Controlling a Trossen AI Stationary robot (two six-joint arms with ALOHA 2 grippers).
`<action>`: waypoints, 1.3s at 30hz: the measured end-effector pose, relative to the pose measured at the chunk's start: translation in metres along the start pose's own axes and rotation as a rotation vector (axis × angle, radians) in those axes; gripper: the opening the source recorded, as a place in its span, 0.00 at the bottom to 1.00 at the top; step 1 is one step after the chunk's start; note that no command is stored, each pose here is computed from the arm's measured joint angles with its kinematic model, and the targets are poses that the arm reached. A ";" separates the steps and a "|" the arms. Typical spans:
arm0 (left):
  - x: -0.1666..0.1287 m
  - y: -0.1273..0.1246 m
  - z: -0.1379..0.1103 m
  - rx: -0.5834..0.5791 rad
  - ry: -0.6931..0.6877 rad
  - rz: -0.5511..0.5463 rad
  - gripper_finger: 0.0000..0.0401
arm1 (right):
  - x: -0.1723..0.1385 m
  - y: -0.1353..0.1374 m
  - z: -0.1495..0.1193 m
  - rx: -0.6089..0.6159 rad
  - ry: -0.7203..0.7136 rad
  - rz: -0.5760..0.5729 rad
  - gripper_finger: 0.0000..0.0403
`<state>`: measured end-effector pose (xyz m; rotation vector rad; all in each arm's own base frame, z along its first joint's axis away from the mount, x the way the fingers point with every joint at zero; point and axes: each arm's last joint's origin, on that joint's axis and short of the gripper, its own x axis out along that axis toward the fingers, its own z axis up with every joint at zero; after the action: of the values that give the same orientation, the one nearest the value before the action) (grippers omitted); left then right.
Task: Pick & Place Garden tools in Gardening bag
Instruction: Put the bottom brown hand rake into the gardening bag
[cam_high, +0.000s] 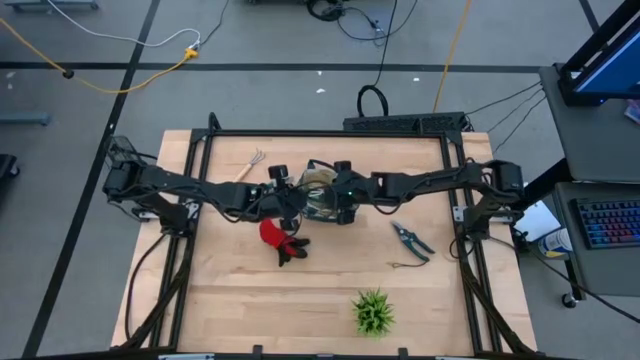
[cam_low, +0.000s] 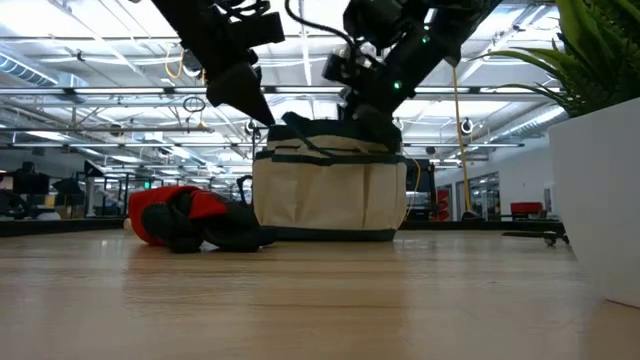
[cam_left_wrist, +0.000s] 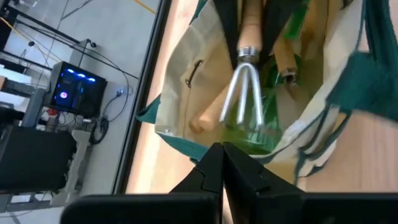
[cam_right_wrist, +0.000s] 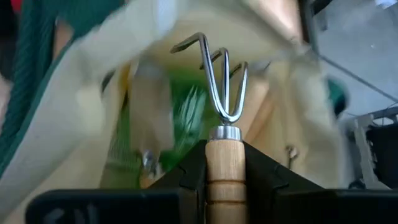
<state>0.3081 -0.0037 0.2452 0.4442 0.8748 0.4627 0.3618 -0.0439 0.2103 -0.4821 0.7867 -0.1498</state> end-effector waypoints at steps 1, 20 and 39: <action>0.001 0.001 0.000 -0.004 0.000 0.002 0.01 | 0.003 0.001 0.000 -0.005 0.000 -0.001 0.14; 0.003 0.004 -0.002 0.001 0.022 0.006 0.05 | 0.011 0.008 -0.003 -0.059 -0.014 0.086 0.23; 0.003 0.003 0.000 -0.018 0.000 -0.012 0.04 | -0.021 -0.012 0.003 0.051 -0.103 0.158 0.34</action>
<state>0.3088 0.0004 0.2453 0.4219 0.8722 0.4596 0.3504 -0.0471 0.2314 -0.3753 0.7151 0.0016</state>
